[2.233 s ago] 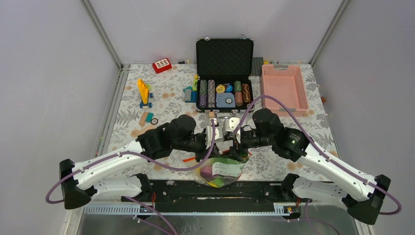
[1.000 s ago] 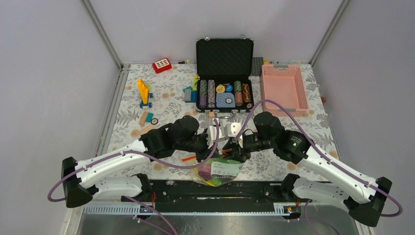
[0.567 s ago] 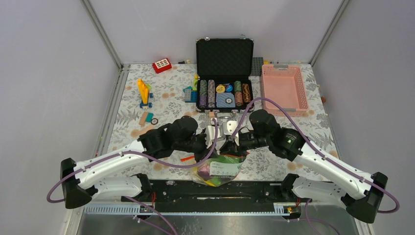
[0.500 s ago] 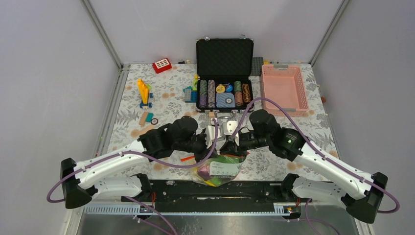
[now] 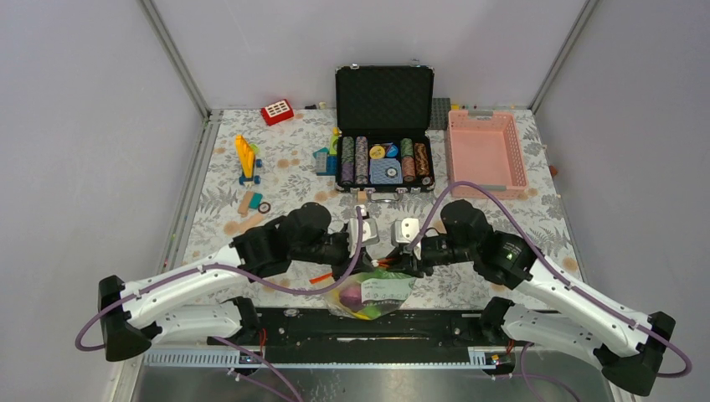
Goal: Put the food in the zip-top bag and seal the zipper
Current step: Zip the zipper food storage bag at the center of the board, then adjust the fake vegetable in the zipper food storage bag.
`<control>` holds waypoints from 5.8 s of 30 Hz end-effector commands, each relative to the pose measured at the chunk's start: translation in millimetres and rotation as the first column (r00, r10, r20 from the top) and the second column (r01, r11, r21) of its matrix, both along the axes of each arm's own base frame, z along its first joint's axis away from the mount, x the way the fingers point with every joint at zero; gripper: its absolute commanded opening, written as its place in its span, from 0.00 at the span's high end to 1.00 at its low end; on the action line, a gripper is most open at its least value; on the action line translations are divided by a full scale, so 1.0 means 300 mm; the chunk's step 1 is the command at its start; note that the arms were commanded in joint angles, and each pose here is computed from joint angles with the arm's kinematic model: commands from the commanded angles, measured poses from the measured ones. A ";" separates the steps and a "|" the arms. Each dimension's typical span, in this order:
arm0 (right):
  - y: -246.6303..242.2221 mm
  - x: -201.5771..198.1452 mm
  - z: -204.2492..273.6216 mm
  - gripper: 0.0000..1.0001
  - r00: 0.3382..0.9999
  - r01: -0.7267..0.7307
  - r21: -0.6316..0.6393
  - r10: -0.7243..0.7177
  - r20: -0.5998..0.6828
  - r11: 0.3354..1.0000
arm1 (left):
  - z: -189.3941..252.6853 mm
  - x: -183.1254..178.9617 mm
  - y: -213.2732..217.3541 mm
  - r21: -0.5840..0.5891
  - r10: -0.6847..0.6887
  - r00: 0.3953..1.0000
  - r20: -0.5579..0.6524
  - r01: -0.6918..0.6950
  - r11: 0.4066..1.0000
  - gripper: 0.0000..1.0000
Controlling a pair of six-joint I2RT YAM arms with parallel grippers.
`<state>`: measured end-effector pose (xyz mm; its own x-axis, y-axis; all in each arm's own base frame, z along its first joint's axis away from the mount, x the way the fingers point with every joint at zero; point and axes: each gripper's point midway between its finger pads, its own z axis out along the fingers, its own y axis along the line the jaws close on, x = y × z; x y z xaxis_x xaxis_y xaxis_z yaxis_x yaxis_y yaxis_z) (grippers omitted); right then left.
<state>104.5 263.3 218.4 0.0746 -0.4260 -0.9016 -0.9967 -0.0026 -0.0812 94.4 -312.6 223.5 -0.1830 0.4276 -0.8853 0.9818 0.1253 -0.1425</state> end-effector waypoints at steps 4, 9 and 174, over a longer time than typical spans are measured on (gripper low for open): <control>0.006 -0.018 -0.011 0.64 0.999 -0.041 -0.001 0.041 -0.006 0.999 | 0.164 -0.022 -0.043 -0.188 -0.069 0.993 0.095 0.086 0.978 1.00; 0.016 -0.024 -0.014 0.86 0.998 -0.064 -0.010 0.063 -0.024 0.998 | 0.163 -0.010 -0.044 -0.178 -0.050 0.994 0.093 0.066 0.982 1.00; -0.045 0.107 -0.105 0.28 0.823 0.462 -0.113 -0.472 -0.314 0.880 | 0.092 0.076 0.079 -0.241 0.151 0.981 0.126 -0.117 0.963 1.00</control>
<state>127.7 203.7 171.9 -0.4850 -0.4494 -0.7502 -0.7968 0.5805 0.1674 123.5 -276.0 226.9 -0.1309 0.2722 -0.9533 0.9522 0.3023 -0.0444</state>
